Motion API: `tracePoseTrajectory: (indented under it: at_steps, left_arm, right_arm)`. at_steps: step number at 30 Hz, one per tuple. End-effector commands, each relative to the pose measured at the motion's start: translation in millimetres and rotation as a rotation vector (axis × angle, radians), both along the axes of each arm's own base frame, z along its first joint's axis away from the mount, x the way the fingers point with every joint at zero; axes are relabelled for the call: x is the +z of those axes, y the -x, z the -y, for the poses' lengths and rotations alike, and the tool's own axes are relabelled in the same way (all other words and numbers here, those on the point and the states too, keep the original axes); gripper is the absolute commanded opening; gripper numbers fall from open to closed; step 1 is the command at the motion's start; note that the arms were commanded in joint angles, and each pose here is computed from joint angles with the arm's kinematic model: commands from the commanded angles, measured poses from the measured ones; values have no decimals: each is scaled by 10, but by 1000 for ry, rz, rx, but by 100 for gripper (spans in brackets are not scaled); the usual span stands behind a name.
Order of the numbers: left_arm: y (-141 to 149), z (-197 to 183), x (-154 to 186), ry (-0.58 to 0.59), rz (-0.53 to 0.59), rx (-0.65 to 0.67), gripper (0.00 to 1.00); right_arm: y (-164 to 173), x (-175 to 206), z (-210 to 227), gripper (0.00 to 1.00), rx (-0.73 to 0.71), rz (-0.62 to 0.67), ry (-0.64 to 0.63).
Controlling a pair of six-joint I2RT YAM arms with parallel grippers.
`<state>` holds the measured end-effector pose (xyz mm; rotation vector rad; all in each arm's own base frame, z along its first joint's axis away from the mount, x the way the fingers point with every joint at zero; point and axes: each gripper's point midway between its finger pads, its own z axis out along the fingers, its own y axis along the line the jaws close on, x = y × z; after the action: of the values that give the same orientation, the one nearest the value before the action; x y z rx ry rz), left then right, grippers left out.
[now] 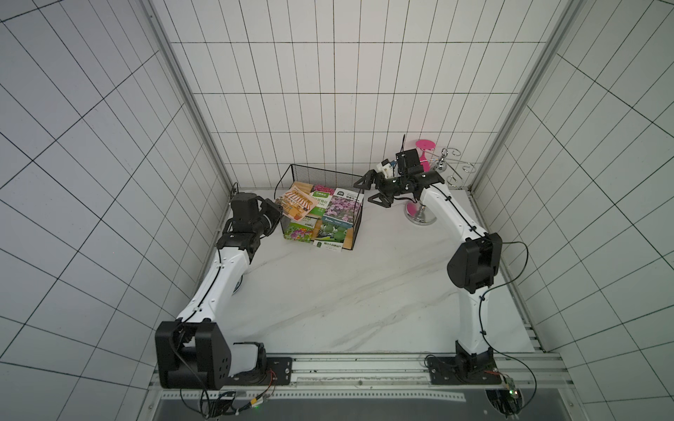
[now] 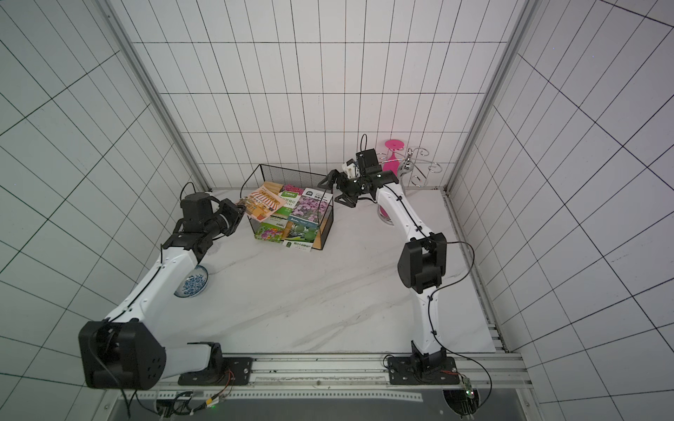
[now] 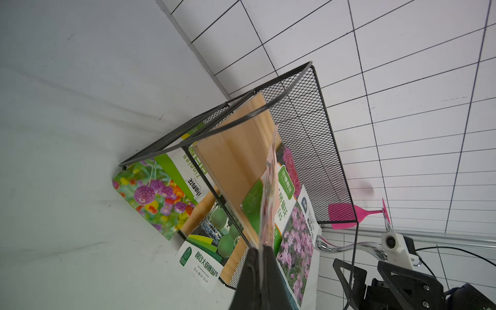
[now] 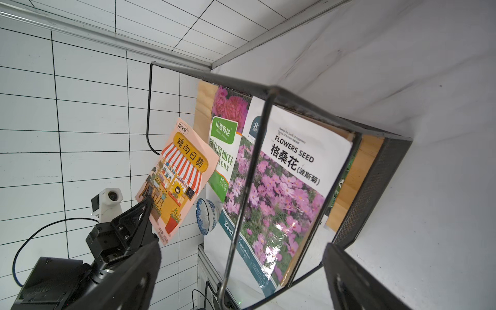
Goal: Take the seed bag off the shelf
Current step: Pick up the seed packet from the shelf.
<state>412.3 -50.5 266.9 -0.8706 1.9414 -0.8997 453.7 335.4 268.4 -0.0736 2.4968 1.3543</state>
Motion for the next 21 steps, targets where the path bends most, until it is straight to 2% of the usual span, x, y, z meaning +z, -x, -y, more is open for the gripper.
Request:
tracePoseTrajectory:
  at_steps: [1,14,21]
  left_arm:
    - [191,41,10,-5,-3,-34,0]
    - [1050,79,-96,44,-35,-21,0]
    - [1423,-4,-658,92,-164,60,0]
  right_arm:
    - [93,127,85,99,8,41,2]
    - [319,122,214,99,10,51,27]
    - [396,82,275,99,0,47,37]
